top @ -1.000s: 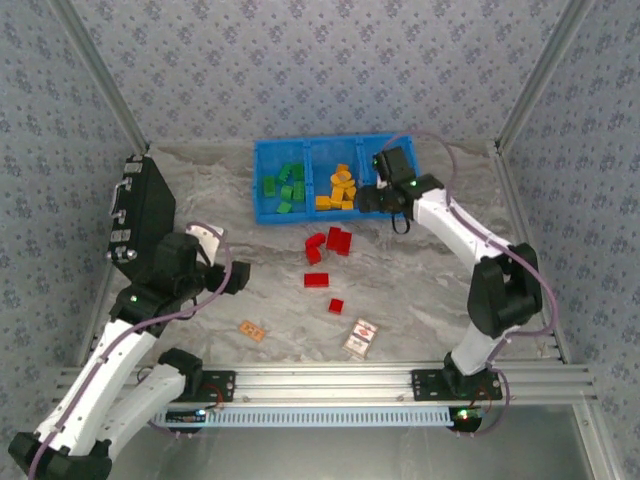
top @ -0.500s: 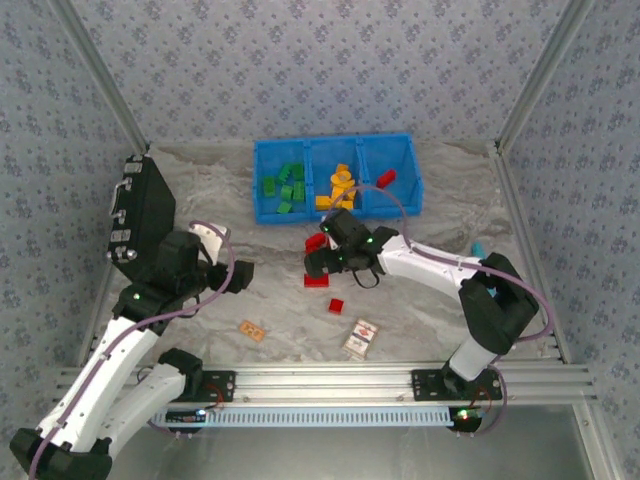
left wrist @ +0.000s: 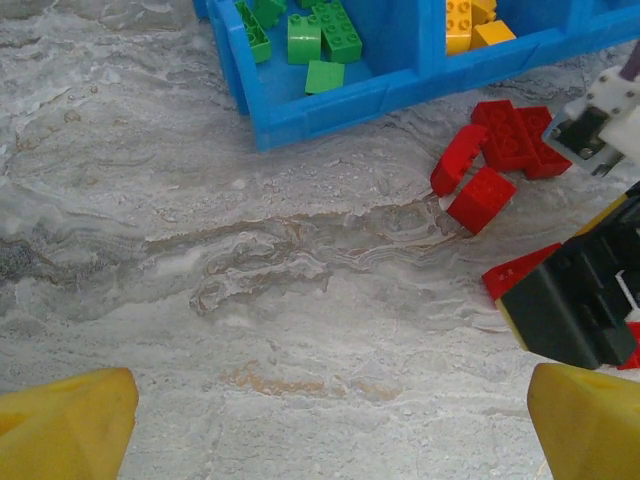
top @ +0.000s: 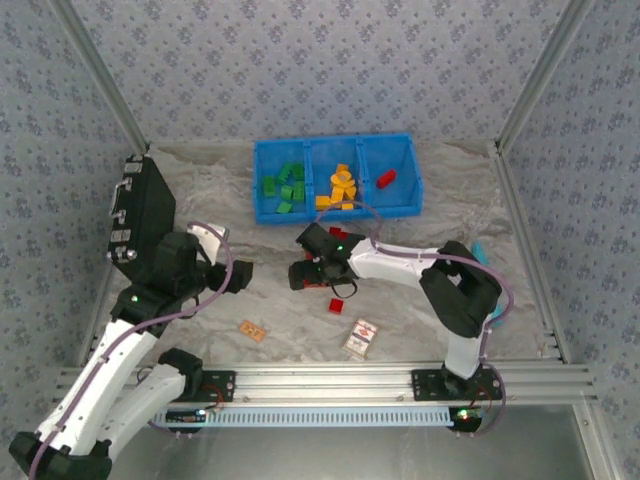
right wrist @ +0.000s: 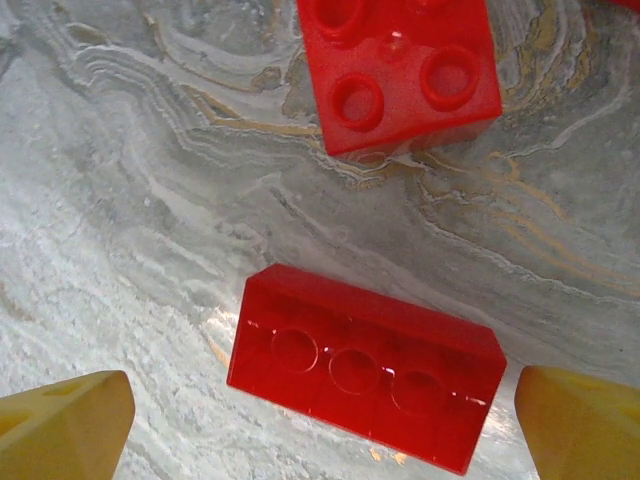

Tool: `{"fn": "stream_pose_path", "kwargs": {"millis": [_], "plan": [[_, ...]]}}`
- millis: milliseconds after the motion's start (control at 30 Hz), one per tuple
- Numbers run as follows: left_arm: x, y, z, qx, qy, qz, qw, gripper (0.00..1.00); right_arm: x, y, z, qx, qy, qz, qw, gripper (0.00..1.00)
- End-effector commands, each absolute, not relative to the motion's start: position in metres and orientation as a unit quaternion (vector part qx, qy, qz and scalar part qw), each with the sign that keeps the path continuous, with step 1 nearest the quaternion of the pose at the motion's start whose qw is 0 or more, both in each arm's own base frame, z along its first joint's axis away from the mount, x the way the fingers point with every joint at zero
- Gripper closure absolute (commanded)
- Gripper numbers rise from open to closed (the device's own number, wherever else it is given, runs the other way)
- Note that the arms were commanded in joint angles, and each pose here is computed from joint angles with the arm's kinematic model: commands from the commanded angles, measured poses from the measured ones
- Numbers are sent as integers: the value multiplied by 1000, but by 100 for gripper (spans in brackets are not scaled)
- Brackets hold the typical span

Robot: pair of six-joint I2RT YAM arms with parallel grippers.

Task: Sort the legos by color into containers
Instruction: Pick up the lego from the center of the table.

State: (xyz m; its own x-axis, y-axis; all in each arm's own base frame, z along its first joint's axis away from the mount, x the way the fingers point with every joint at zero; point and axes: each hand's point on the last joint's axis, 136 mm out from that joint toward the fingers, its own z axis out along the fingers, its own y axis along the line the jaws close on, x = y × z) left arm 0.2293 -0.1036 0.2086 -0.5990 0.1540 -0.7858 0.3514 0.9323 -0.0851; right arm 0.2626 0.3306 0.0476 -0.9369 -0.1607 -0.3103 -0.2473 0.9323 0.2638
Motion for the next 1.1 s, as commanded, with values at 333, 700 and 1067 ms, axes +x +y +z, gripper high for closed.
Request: {"fn": "stream_pose_path", "kwargs": {"millis": [333, 700, 1067], "plan": [[229, -105, 223, 145, 870, -127, 453, 0, 267, 312, 30, -33, 990, 73, 117, 16], [230, -105, 220, 144, 873, -125, 448, 0, 265, 301, 25, -40, 992, 48, 108, 40], [235, -100, 212, 139, 884, -106, 434, 0, 292, 226, 115, -27, 987, 52, 149, 45]]}}
